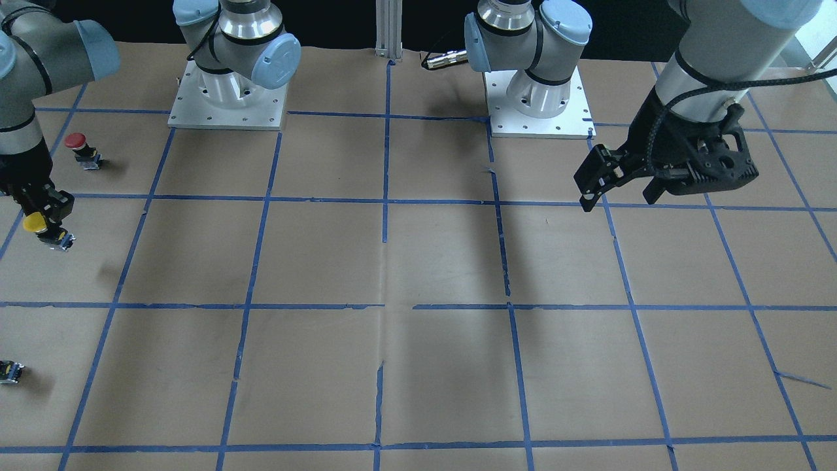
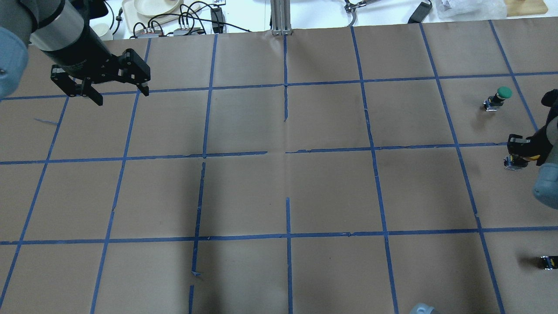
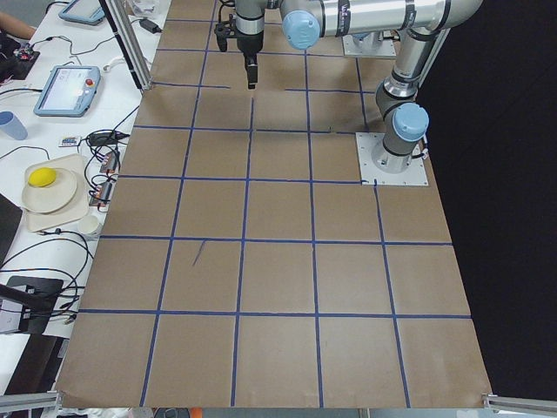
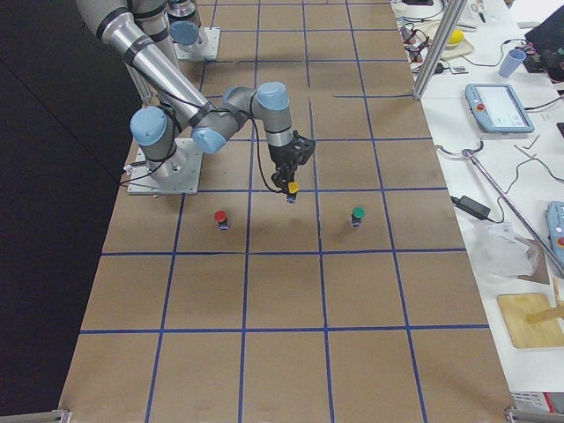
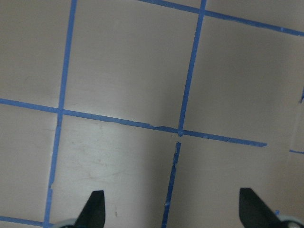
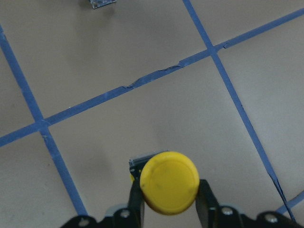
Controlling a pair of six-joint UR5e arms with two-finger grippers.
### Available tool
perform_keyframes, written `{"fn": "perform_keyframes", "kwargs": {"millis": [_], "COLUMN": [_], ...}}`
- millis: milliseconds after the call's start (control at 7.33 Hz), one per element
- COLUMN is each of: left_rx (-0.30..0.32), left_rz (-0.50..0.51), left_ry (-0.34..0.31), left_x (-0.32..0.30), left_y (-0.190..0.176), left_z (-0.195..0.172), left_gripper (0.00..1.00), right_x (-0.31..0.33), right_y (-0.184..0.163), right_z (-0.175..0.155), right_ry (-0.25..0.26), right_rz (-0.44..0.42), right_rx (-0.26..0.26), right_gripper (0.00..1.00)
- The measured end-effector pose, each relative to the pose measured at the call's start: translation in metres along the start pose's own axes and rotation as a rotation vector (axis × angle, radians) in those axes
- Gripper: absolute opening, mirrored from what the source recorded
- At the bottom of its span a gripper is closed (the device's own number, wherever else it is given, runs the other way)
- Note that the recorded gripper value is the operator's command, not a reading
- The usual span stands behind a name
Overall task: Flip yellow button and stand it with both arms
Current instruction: 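Carry the button with the right gripper toward the green button while the left arm withdraws, then lower the button upright onto the table and open the right gripper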
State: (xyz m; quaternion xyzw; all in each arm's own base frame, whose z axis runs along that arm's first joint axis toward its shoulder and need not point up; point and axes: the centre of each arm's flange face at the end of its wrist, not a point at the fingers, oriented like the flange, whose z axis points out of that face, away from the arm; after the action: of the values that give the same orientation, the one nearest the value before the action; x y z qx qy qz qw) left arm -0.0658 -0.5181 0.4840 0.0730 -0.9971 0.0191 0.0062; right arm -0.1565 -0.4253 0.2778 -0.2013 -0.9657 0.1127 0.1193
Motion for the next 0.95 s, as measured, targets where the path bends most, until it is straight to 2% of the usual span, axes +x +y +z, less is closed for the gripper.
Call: {"fn": "perform_keyframes", "kwargs": {"millis": [273, 409, 545, 682, 818, 955], "left_rx": [-0.044, -0.039, -0.034, -0.036, -0.041, -0.043], "left_rz": [0.079, 0.106, 0.131, 0.153, 0.164, 0.168], "left_ry": [-0.006, -0.004, -0.005, -0.005, -0.005, -0.006], "left_x": [0.003, 0.003, 0.004, 0.004, 0.003, 0.003], "left_y": [0.004, 0.000, -0.006, -0.010, -0.012, -0.012], "left_z": [-0.010, -0.017, -0.026, -0.035, -0.039, -0.042], "left_gripper": [1.00, 1.00, 1.00, 1.00, 1.00, 1.00], "right_x": [0.011, 0.015, 0.019, 0.021, 0.022, 0.022], "right_y": [-0.001, -0.001, -0.001, -0.002, -0.003, -0.004], "right_z": [0.023, 0.026, 0.030, 0.034, 0.038, 0.044], "right_ry": [-0.009, -0.006, -0.004, -0.003, 0.001, 0.003], "right_rz": [-0.072, -0.111, -0.128, -0.134, -0.135, -0.136], "right_rx": [-0.017, -0.018, -0.021, -0.022, -0.019, -0.019], "right_gripper": [0.08, 0.14, 0.27, 0.64, 0.70, 0.72]}}
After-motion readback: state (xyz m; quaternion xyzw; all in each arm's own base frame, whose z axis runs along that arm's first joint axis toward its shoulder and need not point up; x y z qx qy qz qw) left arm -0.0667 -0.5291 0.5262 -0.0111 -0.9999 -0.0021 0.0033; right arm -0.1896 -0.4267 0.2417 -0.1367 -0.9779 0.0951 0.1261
